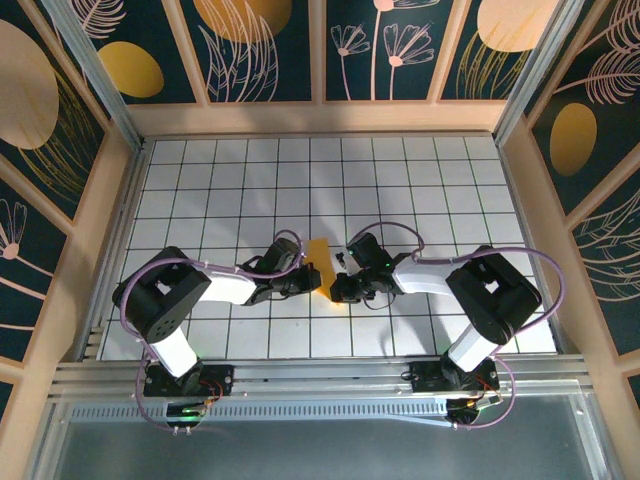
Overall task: Fold a paper plane with a square sheet of paper (fold left side to right side)
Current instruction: Third fold the triangle at the center of the table.
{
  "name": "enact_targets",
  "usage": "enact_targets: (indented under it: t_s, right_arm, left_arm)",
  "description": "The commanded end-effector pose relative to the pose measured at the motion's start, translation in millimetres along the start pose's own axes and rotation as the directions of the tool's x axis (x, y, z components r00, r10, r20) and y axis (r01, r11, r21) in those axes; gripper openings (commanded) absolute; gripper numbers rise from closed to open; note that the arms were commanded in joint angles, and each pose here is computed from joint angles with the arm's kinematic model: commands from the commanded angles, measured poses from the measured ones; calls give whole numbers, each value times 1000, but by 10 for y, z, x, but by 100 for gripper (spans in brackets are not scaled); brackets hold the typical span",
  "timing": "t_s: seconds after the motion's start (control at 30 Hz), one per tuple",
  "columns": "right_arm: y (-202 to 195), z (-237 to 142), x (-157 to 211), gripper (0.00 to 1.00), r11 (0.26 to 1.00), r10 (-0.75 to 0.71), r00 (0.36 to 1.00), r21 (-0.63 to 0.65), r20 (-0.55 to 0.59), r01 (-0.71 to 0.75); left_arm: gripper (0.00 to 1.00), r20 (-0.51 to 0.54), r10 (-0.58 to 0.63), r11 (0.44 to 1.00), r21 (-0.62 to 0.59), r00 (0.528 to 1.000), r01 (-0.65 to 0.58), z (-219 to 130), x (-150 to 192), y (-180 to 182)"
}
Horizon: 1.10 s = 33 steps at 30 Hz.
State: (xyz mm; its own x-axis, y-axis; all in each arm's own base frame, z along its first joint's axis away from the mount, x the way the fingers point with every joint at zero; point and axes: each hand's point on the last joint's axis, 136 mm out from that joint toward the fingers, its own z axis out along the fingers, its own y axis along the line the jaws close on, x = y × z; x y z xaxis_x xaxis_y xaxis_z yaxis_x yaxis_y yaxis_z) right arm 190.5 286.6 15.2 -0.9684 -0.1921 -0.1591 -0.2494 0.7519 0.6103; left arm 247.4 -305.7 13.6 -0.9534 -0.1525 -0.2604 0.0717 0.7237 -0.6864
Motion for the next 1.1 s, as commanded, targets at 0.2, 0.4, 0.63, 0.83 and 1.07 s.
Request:
enact_targets:
  t_s: [0.2, 0.4, 0.63, 0.83, 1.07]
  right_arm:
    - [203, -61, -84, 0, 1000, 6, 1000, -16, 29, -6]
    - [285, 2, -178, 0, 1000, 0, 998, -24, 55, 1]
    - [266, 87, -259, 0, 1000, -3, 998, -8, 61, 4]
    - [109, 157, -189, 0, 999, 28, 999, 40, 36, -29]
    - [-68, 131, 70, 0, 992, 94, 995, 82, -18, -92]
  left_arm:
    - [0, -49, -47, 992, -119, 998, 41, 71, 240, 367]
    - [0, -50, -44, 992, -122, 998, 37, 70, 240, 370]
    - [0, -48, -41, 991, -127, 998, 35, 61, 241, 380]
    - [0, -46, -38, 991, -131, 998, 32, 55, 237, 386]
    - [0, -39, -32, 989, -142, 999, 26, 39, 232, 409]
